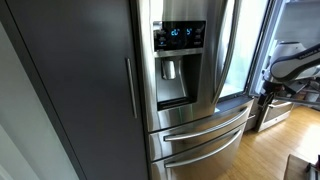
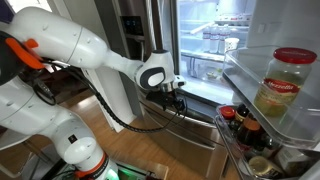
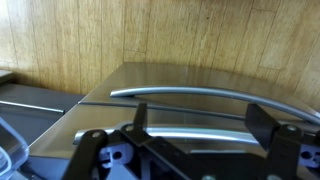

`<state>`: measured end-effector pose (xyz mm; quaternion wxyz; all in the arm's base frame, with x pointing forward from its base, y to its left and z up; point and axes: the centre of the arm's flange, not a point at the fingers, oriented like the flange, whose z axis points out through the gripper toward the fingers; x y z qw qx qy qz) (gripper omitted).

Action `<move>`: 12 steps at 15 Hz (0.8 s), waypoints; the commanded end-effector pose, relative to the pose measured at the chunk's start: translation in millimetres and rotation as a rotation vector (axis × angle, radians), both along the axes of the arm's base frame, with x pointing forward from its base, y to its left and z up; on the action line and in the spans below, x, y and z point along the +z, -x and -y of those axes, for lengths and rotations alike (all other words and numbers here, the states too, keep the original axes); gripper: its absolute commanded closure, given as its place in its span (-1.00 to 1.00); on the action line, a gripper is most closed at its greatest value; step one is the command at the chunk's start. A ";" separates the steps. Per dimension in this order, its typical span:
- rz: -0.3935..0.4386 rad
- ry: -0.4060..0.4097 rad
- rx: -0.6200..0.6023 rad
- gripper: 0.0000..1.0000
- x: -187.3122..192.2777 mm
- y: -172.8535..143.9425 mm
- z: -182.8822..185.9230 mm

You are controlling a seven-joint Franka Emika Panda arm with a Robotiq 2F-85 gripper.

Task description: Remove the sachets on the fridge bottom shelf and move them in the open fridge drawer

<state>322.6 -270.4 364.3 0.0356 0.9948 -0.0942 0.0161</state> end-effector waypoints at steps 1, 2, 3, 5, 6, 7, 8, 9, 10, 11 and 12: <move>-0.008 0.034 -0.032 -1.00 68.3 13.0 -26.0; 0.005 0.037 -0.040 -1.00 82.5 14.3 -29.3; 0.013 0.050 -0.058 -1.00 99.3 15.8 -35.2; 0.046 0.067 -0.086 -1.00 124.8 20.6 -42.5; 0.063 0.076 -0.099 -1.00 137.8 23.6 -47.1; 0.077 0.083 -0.115 -1.00 147.4 24.7 -49.1; 0.093 0.091 -0.128 -1.00 156.1 25.4 -51.1; 0.105 0.095 -0.139 -1.00 162.8 26.1 -52.3; 0.115 0.099 -0.148 -1.00 168.9 27.1 -54.0; 0.124 0.101 -0.154 -1.00 173.6 27.7 -55.2; 0.130 0.102 -0.163 -1.00 177.3 27.9 -55.9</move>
